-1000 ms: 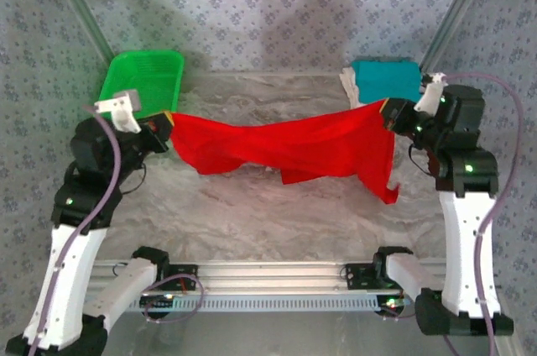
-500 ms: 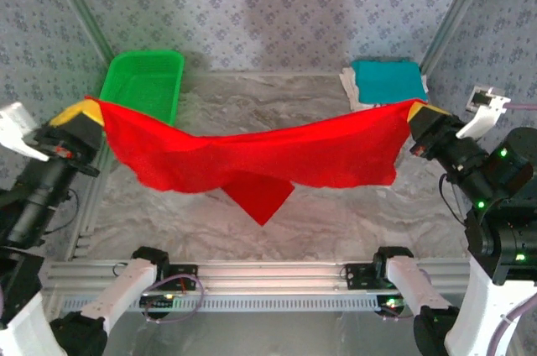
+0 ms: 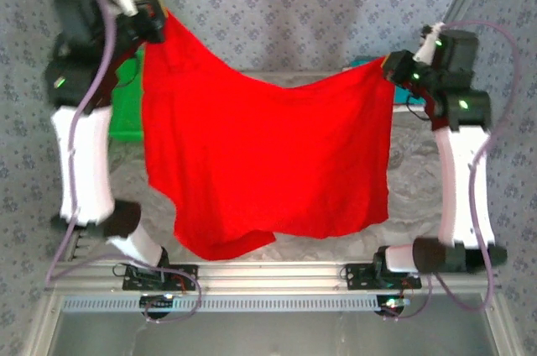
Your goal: Fold and stack the t-shirts
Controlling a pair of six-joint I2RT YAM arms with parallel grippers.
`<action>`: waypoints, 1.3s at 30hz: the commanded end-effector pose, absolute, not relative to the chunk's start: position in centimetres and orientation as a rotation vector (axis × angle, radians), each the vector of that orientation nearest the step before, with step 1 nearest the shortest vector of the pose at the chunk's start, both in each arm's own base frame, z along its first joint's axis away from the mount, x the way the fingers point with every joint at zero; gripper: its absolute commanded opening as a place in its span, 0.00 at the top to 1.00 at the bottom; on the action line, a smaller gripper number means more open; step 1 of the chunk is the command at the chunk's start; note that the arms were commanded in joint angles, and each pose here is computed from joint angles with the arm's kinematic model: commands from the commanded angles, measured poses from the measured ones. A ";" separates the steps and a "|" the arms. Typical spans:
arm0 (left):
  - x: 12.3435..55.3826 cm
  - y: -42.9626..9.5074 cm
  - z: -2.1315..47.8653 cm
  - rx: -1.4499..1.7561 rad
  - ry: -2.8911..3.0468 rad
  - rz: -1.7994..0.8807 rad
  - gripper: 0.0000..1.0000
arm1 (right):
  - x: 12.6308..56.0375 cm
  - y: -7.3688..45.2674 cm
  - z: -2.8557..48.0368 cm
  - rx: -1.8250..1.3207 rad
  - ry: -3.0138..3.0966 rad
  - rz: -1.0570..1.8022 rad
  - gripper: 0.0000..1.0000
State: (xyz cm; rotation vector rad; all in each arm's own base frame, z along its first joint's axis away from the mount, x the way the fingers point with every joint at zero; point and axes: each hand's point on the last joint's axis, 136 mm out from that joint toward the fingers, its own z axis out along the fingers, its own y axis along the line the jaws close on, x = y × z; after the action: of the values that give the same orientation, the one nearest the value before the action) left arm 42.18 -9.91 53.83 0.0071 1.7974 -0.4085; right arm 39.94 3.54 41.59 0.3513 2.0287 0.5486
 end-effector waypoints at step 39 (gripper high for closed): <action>53.1 -16.9 32.4 0.154 1.991 -0.564 0.32 | 57.3 8.2 27.8 0.336 2.045 0.794 0.46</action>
State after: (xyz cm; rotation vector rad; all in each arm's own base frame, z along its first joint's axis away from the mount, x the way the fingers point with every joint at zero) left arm 56.52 -14.95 33.52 0.1310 2.0823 -0.4772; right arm 60.42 5.80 28.09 0.4196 2.0261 0.7729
